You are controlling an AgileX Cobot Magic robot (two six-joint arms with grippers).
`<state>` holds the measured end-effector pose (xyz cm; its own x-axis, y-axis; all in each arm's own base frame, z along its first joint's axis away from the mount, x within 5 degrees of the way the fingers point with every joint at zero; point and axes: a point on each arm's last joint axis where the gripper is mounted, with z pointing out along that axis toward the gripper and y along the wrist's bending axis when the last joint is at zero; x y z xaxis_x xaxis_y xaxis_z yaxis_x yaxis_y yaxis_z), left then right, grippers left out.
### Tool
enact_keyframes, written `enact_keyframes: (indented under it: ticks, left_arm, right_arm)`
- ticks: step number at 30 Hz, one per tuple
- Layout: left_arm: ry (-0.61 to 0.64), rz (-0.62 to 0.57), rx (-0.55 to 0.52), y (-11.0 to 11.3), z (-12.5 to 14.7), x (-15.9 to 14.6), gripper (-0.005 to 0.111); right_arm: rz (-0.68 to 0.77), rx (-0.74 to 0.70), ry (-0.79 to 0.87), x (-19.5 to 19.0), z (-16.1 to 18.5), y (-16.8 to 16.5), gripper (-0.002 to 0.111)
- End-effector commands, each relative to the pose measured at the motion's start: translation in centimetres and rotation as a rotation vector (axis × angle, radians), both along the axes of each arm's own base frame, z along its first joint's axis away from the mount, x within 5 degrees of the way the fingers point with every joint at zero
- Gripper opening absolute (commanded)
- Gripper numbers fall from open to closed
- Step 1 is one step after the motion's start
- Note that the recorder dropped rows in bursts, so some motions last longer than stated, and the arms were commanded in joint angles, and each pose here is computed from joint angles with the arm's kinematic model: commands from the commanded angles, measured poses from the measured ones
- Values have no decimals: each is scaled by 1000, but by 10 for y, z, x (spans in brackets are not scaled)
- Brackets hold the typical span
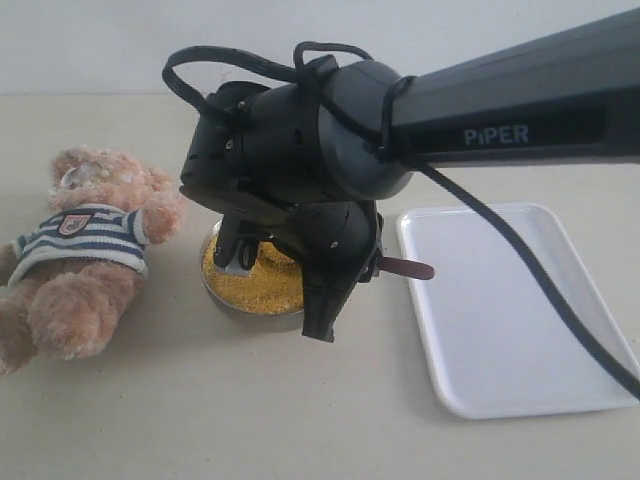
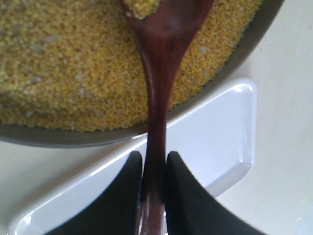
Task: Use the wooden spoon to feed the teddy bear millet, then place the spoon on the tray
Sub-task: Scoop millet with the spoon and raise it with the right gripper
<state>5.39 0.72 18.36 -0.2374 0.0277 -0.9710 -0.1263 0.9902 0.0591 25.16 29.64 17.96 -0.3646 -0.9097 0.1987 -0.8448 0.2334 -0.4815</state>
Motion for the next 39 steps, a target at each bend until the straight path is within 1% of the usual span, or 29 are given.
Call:
enact_keyframes:
  ticks: [1, 19, 25, 29, 33, 39]
  left_arm:
    - [-17, 5, -2, 0, 2, 0, 4]
    - [-18, 5, -1, 0, 2, 0, 4]
    - [-16, 5, -2, 0, 2, 0, 4]
    - [-16, 5, -2, 0, 2, 0, 4]
    - [-16, 5, -2, 0, 2, 0, 4]
    - [-16, 5, -2, 0, 2, 0, 4]
  right_arm:
    - [-5, -2, -18, 3, 3, -1, 0]
    - [4, -11, -31, 4, 3, -2, 0]
    - [-10, 6, -11, 2, 3, -1, 0]
    - [-10, 16, -18, 2, 8, -2, 0]
    - [-14, 51, -32, 0, 22, -4, 0]
    - [-14, 96, 36, -4, 27, -4, 0]
